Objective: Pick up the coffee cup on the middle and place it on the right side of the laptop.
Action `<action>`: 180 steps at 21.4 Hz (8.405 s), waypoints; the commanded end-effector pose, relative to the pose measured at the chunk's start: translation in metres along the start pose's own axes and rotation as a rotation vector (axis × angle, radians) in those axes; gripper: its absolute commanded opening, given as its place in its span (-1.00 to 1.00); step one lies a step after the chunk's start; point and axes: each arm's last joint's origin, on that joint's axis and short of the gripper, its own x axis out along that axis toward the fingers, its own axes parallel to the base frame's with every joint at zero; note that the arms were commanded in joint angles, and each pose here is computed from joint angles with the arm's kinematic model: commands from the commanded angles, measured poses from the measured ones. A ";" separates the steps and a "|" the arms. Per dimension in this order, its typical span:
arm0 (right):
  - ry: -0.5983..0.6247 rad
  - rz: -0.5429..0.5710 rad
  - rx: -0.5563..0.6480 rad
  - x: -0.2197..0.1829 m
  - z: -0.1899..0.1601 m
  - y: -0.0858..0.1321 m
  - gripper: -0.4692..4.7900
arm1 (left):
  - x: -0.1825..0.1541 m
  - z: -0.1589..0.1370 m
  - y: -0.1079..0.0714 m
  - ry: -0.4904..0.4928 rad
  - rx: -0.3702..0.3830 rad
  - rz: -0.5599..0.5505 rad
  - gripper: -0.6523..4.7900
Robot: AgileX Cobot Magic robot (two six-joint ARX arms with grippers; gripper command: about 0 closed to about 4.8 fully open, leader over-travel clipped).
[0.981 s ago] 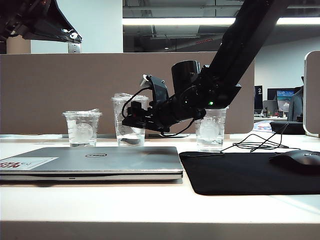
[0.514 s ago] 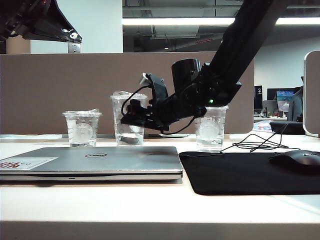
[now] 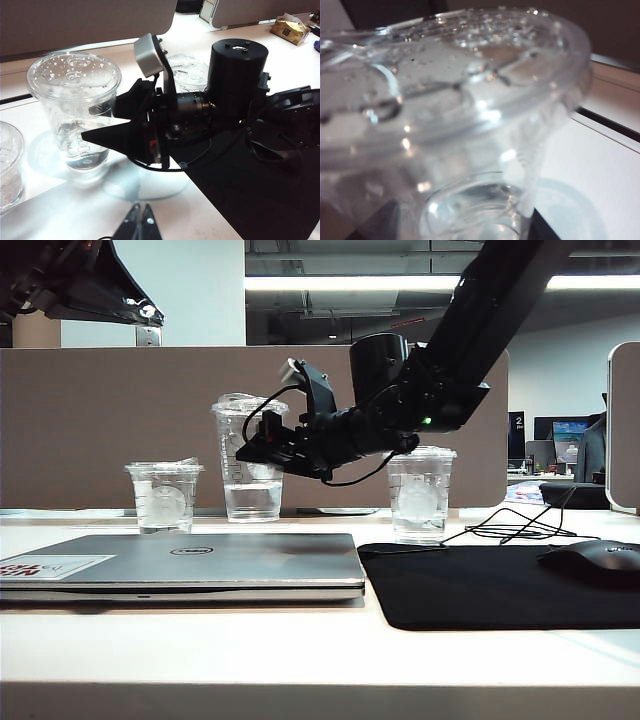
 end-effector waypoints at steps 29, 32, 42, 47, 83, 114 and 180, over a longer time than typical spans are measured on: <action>-0.120 0.047 -0.041 -0.099 0.021 0.021 0.35 | -0.001 0.002 0.000 -0.010 0.002 -0.004 -0.78; -0.127 0.035 -0.044 -0.116 0.015 0.028 0.35 | -0.001 0.001 0.000 -0.007 0.001 -0.004 -0.78; -0.122 0.029 -0.025 -0.141 -0.008 0.042 0.35 | -0.001 0.002 0.000 -0.007 0.001 -0.004 -0.78; -0.148 0.008 0.003 -0.157 -0.022 0.049 0.35 | -0.001 0.001 0.000 -0.007 0.001 -0.004 -0.78; -0.089 -0.258 -0.037 -0.224 -0.082 0.066 0.34 | -0.001 0.001 -0.001 -0.004 -0.001 -0.005 -0.78; -0.069 -0.302 0.005 -0.237 -0.064 0.075 1.00 | -0.001 0.002 -0.001 -0.019 0.007 -0.005 -0.78; -0.156 -0.371 -0.091 -0.378 0.013 0.187 -0.85 | -0.104 -0.177 -0.024 -0.293 0.052 0.619 -0.78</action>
